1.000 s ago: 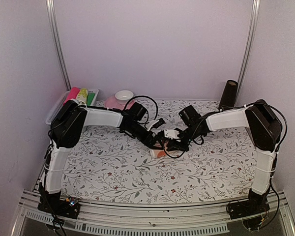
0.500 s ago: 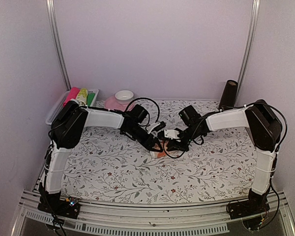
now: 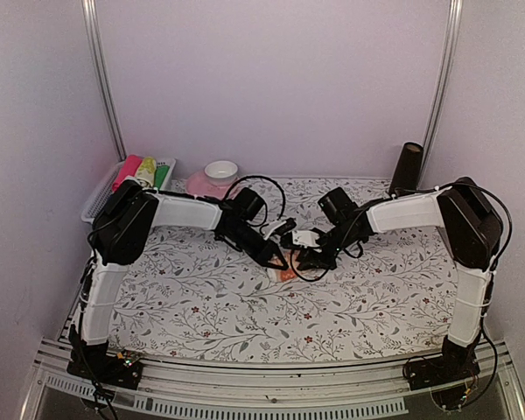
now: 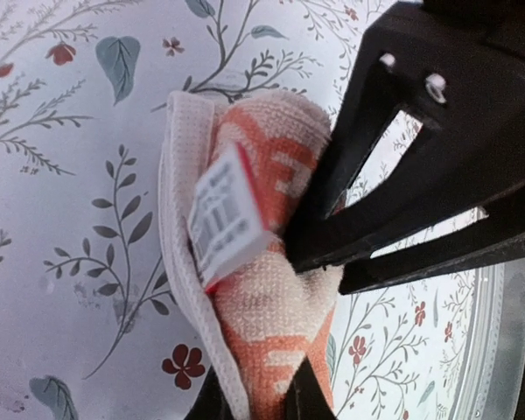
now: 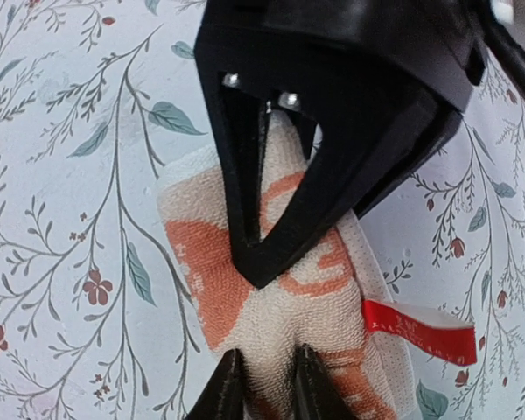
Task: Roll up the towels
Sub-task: Pick up the towel from the center of the board.
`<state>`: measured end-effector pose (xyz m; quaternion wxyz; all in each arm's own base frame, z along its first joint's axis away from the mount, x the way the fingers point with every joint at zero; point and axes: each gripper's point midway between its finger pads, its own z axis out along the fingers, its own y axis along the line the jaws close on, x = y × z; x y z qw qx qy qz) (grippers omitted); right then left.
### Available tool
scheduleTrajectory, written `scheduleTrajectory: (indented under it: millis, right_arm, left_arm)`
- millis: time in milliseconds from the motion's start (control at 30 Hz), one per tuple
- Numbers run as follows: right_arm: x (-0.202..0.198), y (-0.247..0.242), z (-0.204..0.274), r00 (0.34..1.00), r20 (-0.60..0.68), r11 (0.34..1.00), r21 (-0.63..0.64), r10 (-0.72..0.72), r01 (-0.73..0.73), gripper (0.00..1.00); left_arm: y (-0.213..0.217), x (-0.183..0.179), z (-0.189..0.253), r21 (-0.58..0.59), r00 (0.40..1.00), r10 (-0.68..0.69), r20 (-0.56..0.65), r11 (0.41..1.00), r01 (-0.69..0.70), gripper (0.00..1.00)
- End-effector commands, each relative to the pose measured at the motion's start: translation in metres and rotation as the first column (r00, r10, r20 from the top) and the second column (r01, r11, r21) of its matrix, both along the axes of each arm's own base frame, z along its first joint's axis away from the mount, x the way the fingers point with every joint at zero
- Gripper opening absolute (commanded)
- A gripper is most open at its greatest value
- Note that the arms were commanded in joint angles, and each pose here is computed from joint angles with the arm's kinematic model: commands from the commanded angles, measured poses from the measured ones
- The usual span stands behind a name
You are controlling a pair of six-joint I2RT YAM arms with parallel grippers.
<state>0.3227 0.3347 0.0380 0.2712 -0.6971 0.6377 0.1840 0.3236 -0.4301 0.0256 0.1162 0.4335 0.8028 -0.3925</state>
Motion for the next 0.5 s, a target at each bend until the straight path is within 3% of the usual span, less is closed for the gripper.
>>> scheduleTrajectory:
  millis: [0, 167, 333, 367, 400, 467]
  right_arm:
    - [-0.006, -0.018, 0.003, 0.999, -0.016, 0.997, -0.067, -0.037, 0.035, 0.33]
    - [0.002, -0.028, 0.056, 0.997, 0.048, 0.998, 0.031, -0.062, 0.061, 0.58]
    - [0.014, -0.042, 0.098, 0.988, 0.11, 0.99, 0.106, -0.109, 0.097, 0.73]
    - [0.013, -0.046, 0.093, 0.988, 0.099, 0.989, 0.102, -0.12, 0.11, 0.81]
    - [0.014, -0.049, 0.093, 0.986, 0.097, 0.987, 0.104, -0.133, 0.122, 1.0]
    - [0.019, -0.051, 0.093, 0.981, 0.111, 0.984, 0.103, -0.157, 0.146, 0.99]
  left_arm:
    - [0.004, -0.015, -0.007, 0.017, 1.0, -0.005, -0.025, 1.0, 0.006, 0.0]
    - [0.027, 0.007, 0.025, -0.041, 0.993, 0.109, 0.036, 0.993, -0.108, 0.0]
    - [0.064, 0.036, 0.068, -0.074, 0.961, 0.241, 0.136, 0.97, -0.233, 0.0]
    - [0.072, 0.042, 0.073, -0.072, 0.952, 0.268, 0.149, 0.963, -0.26, 0.0]
    - [0.085, 0.05, 0.089, -0.084, 0.935, 0.307, 0.178, 0.951, -0.296, 0.0]
    - [0.104, 0.062, 0.109, -0.093, 0.904, 0.365, 0.223, 0.931, -0.354, 0.0]
